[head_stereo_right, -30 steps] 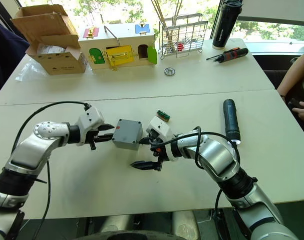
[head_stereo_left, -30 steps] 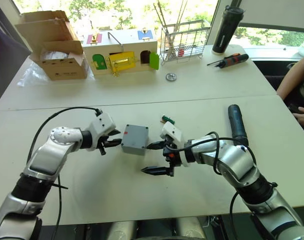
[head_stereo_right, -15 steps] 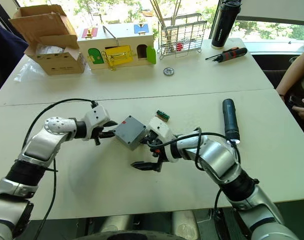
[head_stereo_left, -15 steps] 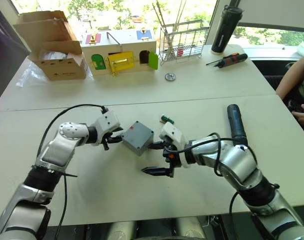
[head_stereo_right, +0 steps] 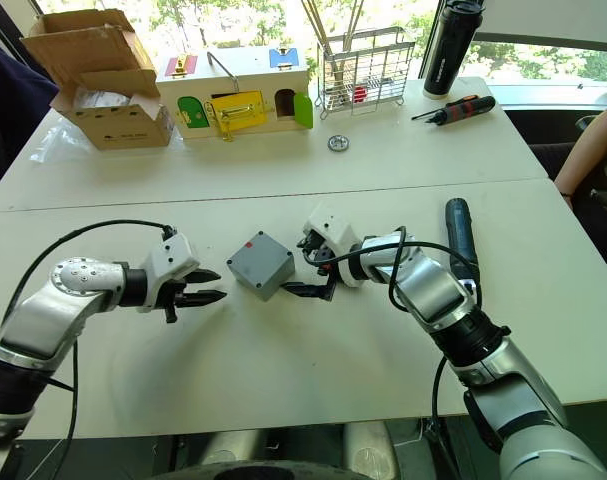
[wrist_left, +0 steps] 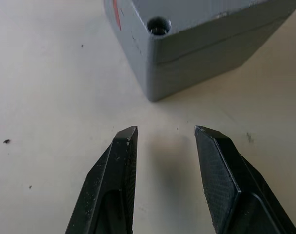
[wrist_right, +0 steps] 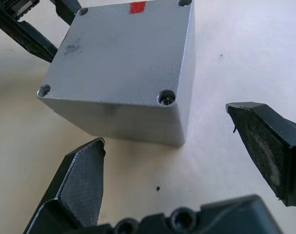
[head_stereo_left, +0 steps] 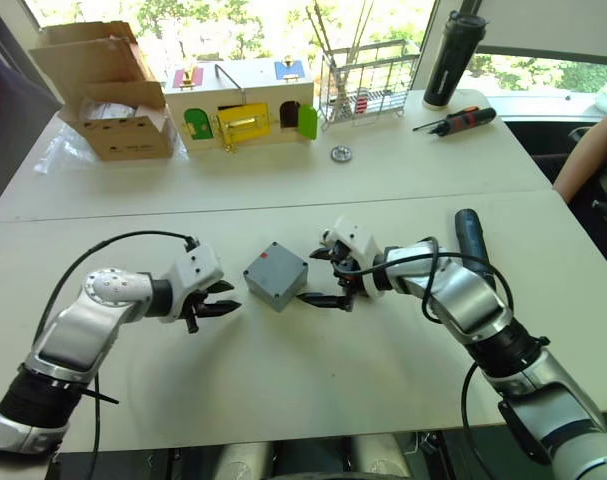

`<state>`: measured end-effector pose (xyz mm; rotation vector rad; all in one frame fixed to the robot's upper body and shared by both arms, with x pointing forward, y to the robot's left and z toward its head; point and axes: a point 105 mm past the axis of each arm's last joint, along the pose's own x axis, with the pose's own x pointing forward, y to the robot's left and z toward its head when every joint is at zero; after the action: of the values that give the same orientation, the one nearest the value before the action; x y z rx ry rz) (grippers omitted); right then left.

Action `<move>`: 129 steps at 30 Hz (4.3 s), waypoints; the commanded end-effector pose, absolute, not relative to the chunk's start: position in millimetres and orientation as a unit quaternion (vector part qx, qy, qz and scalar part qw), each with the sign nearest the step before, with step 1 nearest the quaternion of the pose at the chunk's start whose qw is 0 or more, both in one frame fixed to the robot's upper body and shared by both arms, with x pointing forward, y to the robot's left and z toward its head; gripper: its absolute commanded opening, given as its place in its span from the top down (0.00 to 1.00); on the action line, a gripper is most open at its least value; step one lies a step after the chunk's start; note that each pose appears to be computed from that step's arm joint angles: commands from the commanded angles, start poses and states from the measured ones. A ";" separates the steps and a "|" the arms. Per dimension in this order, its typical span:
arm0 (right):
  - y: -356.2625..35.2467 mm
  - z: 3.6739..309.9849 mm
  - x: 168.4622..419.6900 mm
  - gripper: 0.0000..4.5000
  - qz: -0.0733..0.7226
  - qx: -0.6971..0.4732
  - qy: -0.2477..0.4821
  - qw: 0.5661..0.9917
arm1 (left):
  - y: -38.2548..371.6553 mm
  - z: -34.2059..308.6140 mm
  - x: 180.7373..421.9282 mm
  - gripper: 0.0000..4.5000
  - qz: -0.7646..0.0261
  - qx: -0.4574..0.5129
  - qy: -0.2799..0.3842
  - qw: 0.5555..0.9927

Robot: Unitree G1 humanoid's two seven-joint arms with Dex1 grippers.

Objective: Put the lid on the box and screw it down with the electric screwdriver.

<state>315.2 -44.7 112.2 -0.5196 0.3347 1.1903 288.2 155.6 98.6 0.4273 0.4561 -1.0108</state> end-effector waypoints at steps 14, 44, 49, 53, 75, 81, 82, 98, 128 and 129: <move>-23.7 118.1 276.9 0.01 0.590 -0.208 0.146 0.767 | 153.5 112.5 316.9 0.58 -0.436 0.222 0.158 0.858; -67.9 173.7 267.2 0.01 0.566 -0.132 0.124 0.805 | 177.5 151.5 324.0 0.58 -0.423 0.216 0.126 0.871; -107.5 205.8 289.5 0.01 0.503 -0.080 0.093 0.855 | 173.0 177.4 313.9 0.58 -0.464 0.202 0.115 0.855; -128.3 188.0 326.2 0.01 0.429 -0.121 0.097 0.890 | 150.3 196.1 304.9 0.58 -0.509 0.177 0.092 0.837; -98.5 141.0 386.2 0.38 0.416 -0.156 0.082 0.892 | 120.3 184.1 290.7 0.58 -0.537 0.210 0.098 0.811; -90.7 138.8 386.4 0.38 0.420 -0.143 0.083 0.892 | 121.3 183.1 288.2 0.58 -0.539 0.209 0.101 0.810; -90.1 137.7 386.2 0.38 0.420 -0.143 0.084 0.892 | 121.7 183.0 288.3 0.58 -0.538 0.210 0.101 0.810; -89.8 122.9 382.3 0.99 0.423 -0.156 0.106 0.886 | 124.0 182.7 293.5 0.58 -0.531 0.210 0.100 0.815; -90.7 128.2 375.8 0.70 0.412 -0.138 0.097 0.896 | 123.4 179.8 294.2 0.58 -0.530 0.210 0.099 0.815; -90.7 128.8 376.5 0.70 0.411 -0.139 0.096 0.896 | 123.4 179.5 293.8 0.58 -0.530 0.210 0.100 0.815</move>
<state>373.0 -94.5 109.4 -0.2868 0.2685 0.8498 295.1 125.5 171.8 0.4210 0.2547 -1.1279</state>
